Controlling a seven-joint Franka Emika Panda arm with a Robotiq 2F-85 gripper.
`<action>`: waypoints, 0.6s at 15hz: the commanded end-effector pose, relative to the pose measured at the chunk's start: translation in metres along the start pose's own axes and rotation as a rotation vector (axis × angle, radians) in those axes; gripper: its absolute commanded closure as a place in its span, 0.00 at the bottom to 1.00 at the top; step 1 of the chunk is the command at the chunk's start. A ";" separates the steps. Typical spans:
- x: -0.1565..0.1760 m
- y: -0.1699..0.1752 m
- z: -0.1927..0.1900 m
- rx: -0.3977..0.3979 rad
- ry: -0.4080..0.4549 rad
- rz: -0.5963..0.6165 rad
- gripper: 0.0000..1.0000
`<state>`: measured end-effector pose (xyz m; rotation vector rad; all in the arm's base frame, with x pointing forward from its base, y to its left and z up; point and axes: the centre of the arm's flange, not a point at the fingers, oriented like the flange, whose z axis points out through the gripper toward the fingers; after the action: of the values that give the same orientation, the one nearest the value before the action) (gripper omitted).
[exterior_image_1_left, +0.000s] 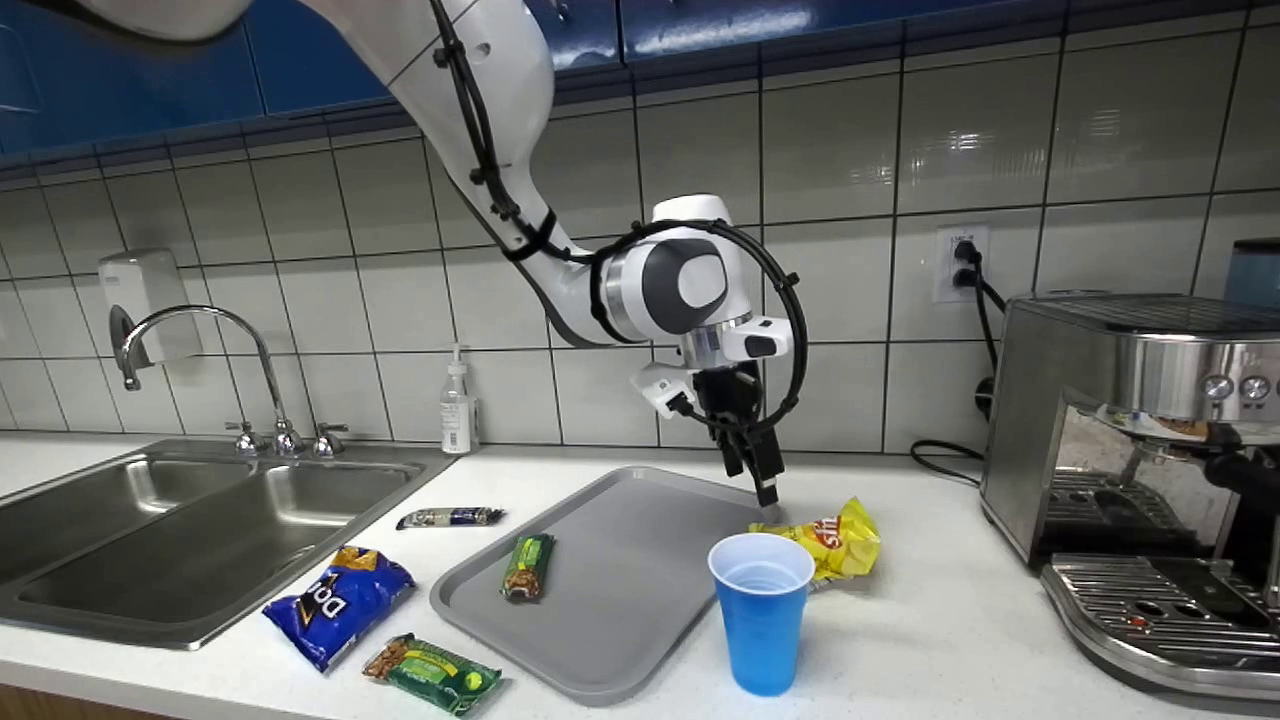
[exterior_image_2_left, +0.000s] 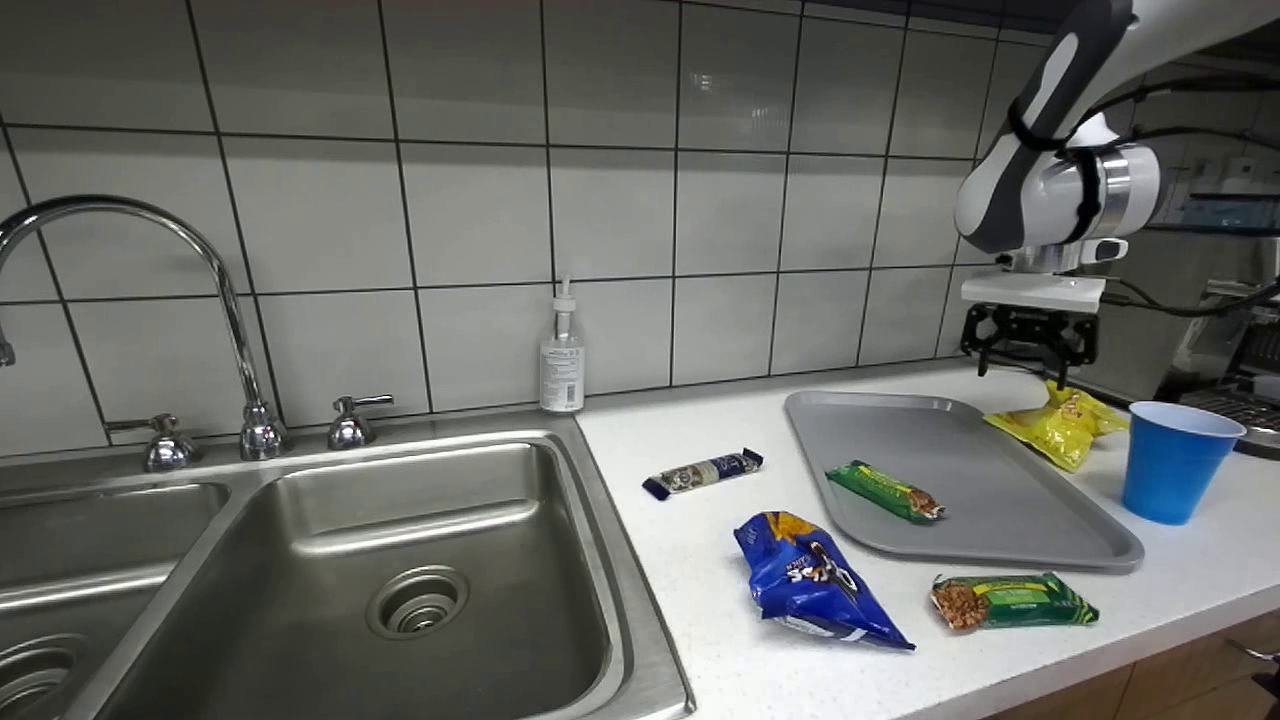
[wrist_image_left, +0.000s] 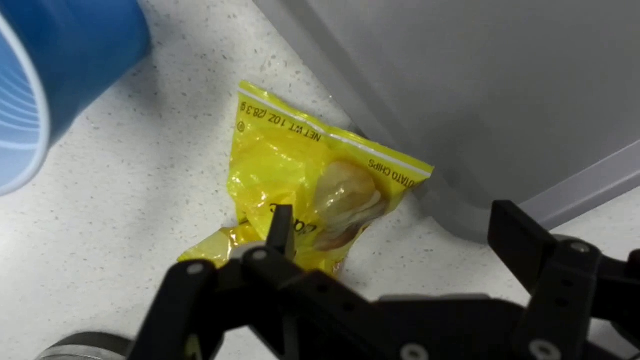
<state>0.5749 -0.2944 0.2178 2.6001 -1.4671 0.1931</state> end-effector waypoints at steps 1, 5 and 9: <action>-0.037 0.010 -0.025 0.059 -0.012 -0.146 0.00; -0.071 0.011 -0.040 0.103 -0.015 -0.322 0.00; -0.103 0.017 -0.046 0.129 -0.015 -0.482 0.00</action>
<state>0.5381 -0.2255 0.2338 2.8969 -0.9825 0.2003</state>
